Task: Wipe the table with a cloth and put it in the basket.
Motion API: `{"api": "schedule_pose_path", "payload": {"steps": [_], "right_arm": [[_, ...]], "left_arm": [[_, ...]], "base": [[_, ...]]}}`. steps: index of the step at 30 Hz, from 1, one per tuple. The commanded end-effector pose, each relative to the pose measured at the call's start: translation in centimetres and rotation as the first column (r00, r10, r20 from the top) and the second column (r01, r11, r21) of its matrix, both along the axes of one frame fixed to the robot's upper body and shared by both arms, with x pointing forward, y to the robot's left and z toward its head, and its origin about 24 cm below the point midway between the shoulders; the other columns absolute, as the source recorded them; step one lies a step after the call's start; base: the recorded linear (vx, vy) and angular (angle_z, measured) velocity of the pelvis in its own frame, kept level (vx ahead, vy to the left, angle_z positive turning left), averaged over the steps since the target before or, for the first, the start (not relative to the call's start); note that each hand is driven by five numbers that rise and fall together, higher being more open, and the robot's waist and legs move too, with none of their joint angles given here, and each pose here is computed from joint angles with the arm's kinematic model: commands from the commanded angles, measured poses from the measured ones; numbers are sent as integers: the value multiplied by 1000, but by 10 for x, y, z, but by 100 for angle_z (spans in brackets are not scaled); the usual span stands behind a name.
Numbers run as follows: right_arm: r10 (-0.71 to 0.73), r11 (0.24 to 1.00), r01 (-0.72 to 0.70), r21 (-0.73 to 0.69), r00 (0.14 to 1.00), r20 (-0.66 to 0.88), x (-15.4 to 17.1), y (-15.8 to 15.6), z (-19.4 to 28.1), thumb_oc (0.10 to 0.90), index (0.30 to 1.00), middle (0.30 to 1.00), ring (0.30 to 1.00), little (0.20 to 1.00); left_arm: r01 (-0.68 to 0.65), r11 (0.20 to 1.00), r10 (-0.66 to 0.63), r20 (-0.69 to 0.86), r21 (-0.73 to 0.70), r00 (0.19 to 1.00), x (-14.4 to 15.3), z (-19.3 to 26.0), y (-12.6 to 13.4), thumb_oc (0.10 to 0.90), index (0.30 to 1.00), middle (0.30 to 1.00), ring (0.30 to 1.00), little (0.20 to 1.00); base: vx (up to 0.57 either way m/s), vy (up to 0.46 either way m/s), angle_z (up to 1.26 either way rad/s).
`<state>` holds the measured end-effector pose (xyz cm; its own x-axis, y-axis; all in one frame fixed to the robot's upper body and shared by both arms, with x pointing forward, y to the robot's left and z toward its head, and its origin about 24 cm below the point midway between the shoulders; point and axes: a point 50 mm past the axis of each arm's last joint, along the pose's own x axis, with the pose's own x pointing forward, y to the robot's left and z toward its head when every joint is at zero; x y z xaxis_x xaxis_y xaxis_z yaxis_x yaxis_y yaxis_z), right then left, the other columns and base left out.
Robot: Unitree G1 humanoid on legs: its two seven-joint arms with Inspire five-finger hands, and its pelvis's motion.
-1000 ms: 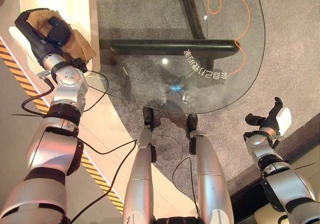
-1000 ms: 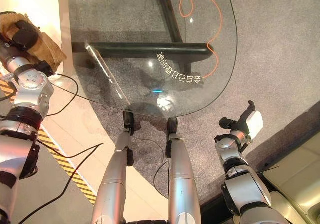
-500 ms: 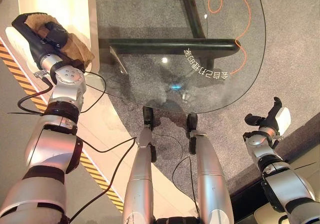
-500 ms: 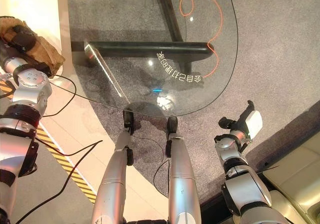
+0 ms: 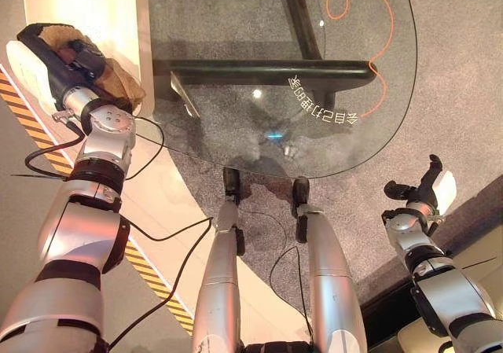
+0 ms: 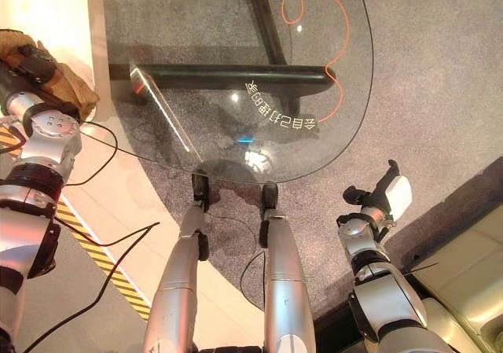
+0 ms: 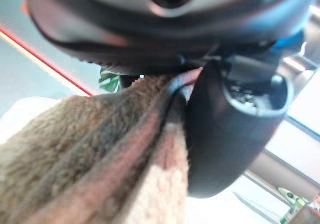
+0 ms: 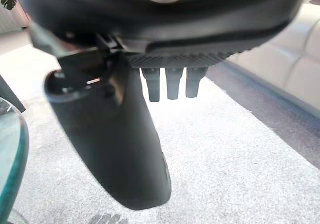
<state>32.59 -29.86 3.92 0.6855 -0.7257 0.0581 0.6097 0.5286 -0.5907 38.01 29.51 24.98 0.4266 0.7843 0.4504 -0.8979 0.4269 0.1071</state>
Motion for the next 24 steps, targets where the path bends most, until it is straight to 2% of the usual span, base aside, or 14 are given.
{"api": "schedule_pose_path", "payload": {"steps": [1, 9, 12, 24], "right_arm": [[-62, 996, 62, -71, 998, 5, -15, -12, -6, 800, 900, 900, 900, 900], [-55, 996, 56, -72, 998, 7, -14, -10, -6, 800, 900, 900, 900, 900], [-54, 996, 54, -74, 999, 2, -15, -10, -7, 800, 900, 900, 900, 900], [-54, 995, 54, -79, 999, 7, -14, -12, -5, 800, 900, 900, 900, 900]], "left_arm": [[-278, 957, 251, 238, 86, 938, -36, 66, 42, 100, 300, 300, 300, 200], [-338, 935, 311, 207, 108, 928, -39, 69, 47, 100, 300, 300, 300, 200], [-351, 925, 329, 152, 146, 932, -38, 67, 50, 100, 300, 300, 300, 200], [-271, 943, 264, 63, 193, 962, -32, 63, 50, 100, 300, 300, 300, 200]], "base": [[0, 0, 0], [0, 0, 0], [0, 0, 0], [0, 3, 0]]}}
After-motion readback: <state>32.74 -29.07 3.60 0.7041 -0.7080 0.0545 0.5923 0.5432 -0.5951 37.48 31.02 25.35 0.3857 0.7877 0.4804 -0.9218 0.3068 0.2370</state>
